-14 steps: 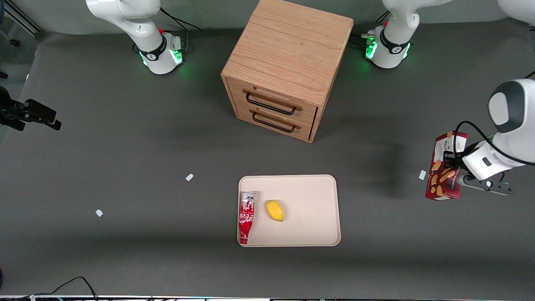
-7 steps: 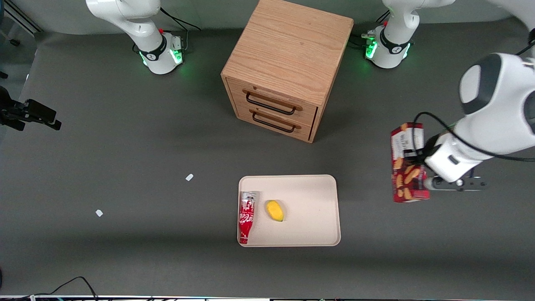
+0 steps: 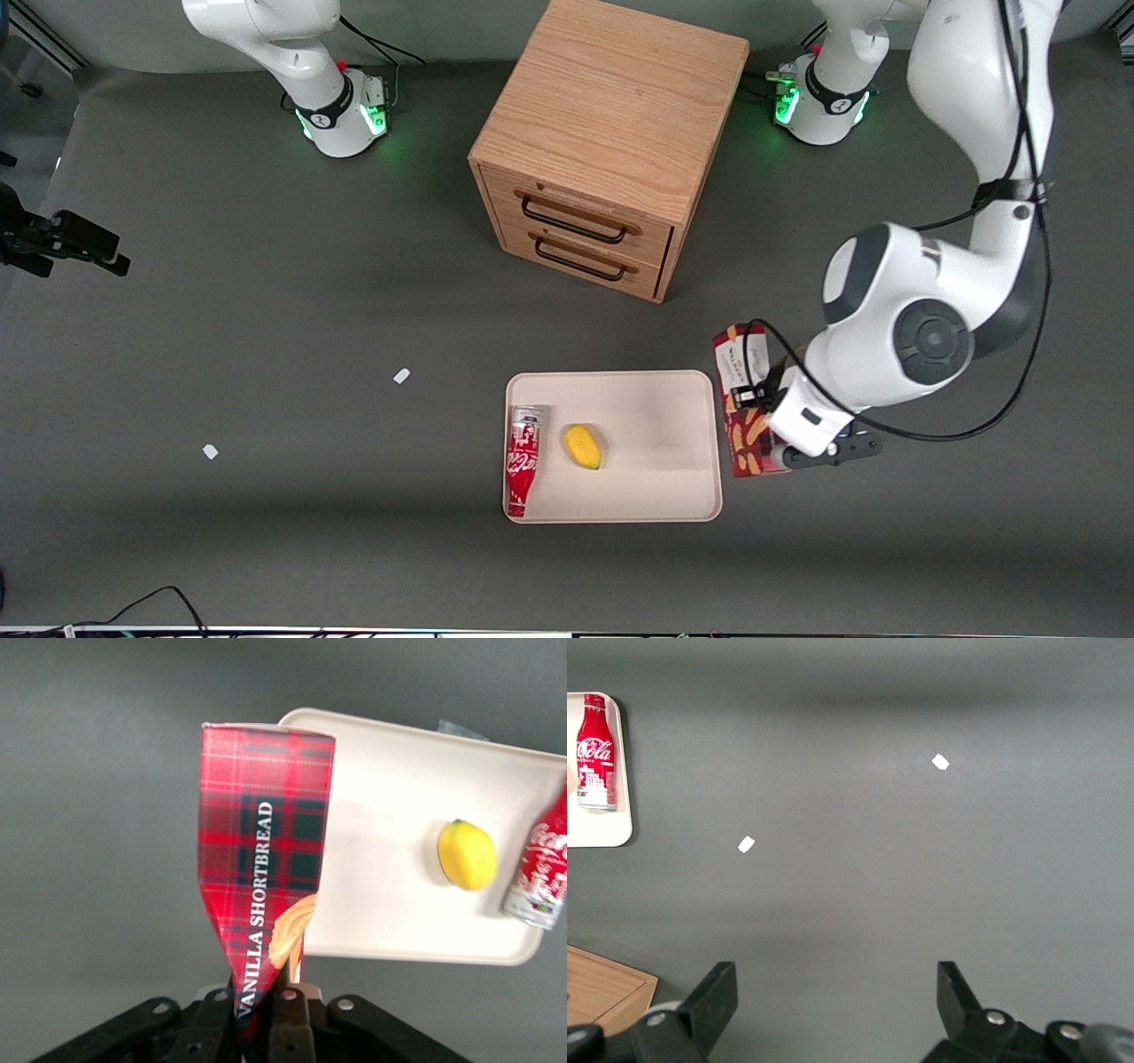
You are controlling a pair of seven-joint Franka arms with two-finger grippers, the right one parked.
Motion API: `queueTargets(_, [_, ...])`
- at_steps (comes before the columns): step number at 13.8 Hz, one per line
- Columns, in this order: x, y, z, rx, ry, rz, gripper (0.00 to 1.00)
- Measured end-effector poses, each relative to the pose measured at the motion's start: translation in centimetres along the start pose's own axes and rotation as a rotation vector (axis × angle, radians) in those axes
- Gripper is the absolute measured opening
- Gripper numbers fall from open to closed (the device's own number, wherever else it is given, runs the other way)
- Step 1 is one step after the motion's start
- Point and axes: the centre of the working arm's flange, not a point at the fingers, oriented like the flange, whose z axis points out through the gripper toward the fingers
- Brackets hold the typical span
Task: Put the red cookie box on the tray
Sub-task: 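Carry the held cookie box over to the white tray, then lower the cookie box onto the tray beside the lemon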
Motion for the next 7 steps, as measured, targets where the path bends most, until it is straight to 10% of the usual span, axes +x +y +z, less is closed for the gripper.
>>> queueTargets(7, [0.7,3.2,10.8,0.042,0.063,0.066,0.11])
